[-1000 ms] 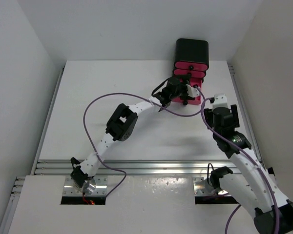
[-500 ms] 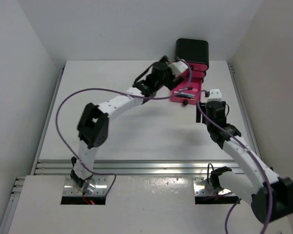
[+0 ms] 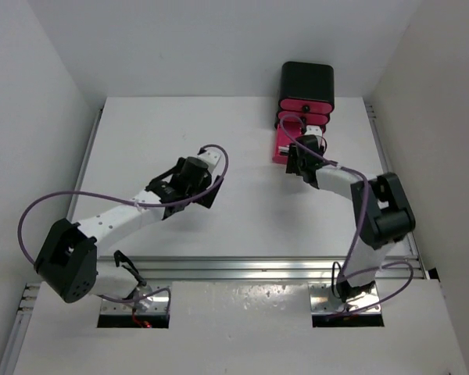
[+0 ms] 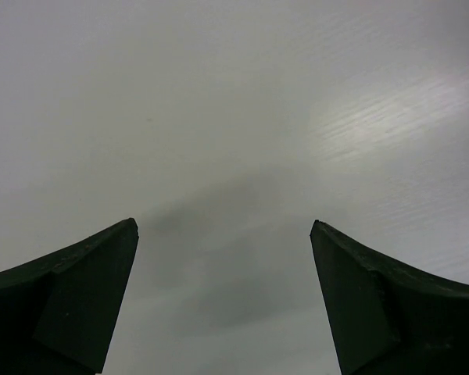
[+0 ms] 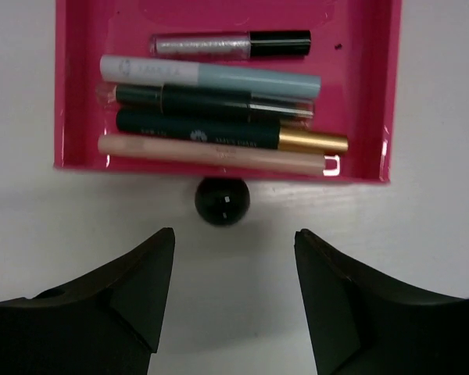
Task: Organize the makeup
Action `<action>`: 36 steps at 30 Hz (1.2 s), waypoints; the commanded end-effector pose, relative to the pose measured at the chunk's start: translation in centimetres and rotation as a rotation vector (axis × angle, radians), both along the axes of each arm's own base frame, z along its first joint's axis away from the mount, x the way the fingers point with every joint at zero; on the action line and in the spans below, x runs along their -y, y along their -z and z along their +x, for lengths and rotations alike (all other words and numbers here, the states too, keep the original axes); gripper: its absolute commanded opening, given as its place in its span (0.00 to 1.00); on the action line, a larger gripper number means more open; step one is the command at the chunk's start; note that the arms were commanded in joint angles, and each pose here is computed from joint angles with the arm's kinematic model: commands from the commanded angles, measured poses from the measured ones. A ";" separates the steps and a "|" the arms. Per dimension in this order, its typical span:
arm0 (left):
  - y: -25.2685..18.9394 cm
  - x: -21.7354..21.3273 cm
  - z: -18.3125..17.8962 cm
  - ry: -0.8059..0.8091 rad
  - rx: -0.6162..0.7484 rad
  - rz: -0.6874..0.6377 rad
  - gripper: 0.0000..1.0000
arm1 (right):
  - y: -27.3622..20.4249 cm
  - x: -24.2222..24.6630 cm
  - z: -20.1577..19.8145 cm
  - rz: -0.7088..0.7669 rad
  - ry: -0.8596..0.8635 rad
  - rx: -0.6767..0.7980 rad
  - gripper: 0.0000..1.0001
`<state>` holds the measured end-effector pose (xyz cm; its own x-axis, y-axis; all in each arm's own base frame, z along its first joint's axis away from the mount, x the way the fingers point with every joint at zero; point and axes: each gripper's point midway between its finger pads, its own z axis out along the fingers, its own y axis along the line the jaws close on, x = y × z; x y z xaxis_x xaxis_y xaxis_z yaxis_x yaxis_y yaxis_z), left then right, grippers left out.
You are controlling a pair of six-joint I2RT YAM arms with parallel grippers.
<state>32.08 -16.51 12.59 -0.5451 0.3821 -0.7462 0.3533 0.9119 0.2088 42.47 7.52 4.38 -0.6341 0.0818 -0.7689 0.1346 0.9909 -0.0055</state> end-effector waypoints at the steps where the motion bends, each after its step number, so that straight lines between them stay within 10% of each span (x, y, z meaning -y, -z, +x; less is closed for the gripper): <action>1: -0.8 -4.5 1.7 -0.196 0.046 -0.039 0.99 | -1.2 0.0 4.6 -0.014 0.076 0.095 0.63; 23: 3.0 -6.7 0.8 -0.207 -0.061 -0.138 0.99 | 3.3 0.3 5.3 -0.079 0.132 -0.011 0.28; 28: 3.0 -6.7 0.8 -0.201 -0.060 -0.131 0.99 | 2.3 -0.1 7.0 -0.076 0.093 0.054 0.05; 36: 3.6 -6.6 1.0 -0.203 -0.079 -0.121 0.99 | -1.5 -0.9 10.7 -0.104 0.016 0.190 0.00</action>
